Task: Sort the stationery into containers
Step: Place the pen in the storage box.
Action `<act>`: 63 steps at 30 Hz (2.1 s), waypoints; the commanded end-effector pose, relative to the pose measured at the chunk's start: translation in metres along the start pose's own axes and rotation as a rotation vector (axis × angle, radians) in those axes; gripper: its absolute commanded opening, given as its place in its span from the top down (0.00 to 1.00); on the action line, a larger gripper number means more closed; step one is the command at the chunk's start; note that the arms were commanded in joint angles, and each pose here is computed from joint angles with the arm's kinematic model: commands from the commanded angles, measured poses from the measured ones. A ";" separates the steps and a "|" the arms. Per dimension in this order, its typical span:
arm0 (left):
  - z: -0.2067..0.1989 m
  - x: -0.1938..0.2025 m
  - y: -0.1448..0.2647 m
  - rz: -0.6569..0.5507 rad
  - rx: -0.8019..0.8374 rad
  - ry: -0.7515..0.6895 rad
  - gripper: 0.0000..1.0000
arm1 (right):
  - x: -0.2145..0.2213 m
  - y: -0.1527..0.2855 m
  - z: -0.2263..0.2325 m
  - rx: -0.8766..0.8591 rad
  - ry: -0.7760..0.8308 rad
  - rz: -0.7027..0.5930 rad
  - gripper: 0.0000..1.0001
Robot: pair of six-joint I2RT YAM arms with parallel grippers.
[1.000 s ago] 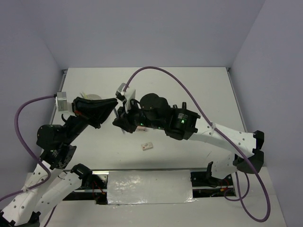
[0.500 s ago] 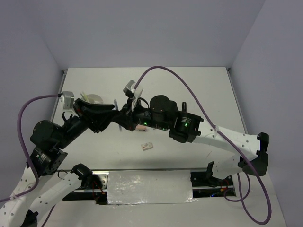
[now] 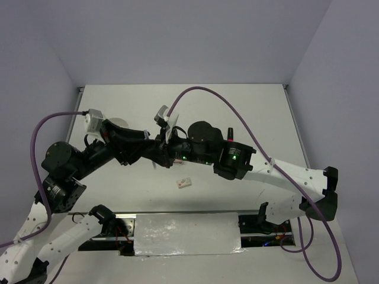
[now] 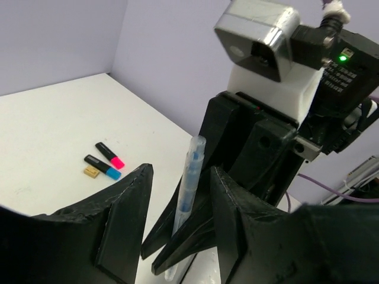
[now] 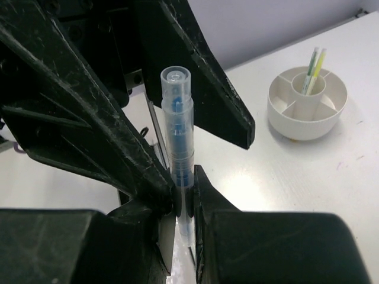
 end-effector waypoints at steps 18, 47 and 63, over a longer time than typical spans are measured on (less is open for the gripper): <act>0.096 -0.008 -0.005 -0.149 -0.634 -0.081 1.00 | 0.034 0.050 -0.068 0.310 -0.116 0.013 0.00; 0.332 -0.011 0.043 -0.398 -1.611 -0.212 1.00 | 0.108 0.156 -0.071 0.324 -0.185 -0.062 0.00; 0.360 0.022 0.047 -0.344 -1.580 -0.159 0.86 | 0.111 0.159 -0.070 0.309 -0.159 -0.042 0.00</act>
Point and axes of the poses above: each gripper's point midway between its finger pads, its own y axis back along the fingers, its own z axis along the line the jaws close on, x = y × z, the point moved 5 cm from there along y, back along the fingers
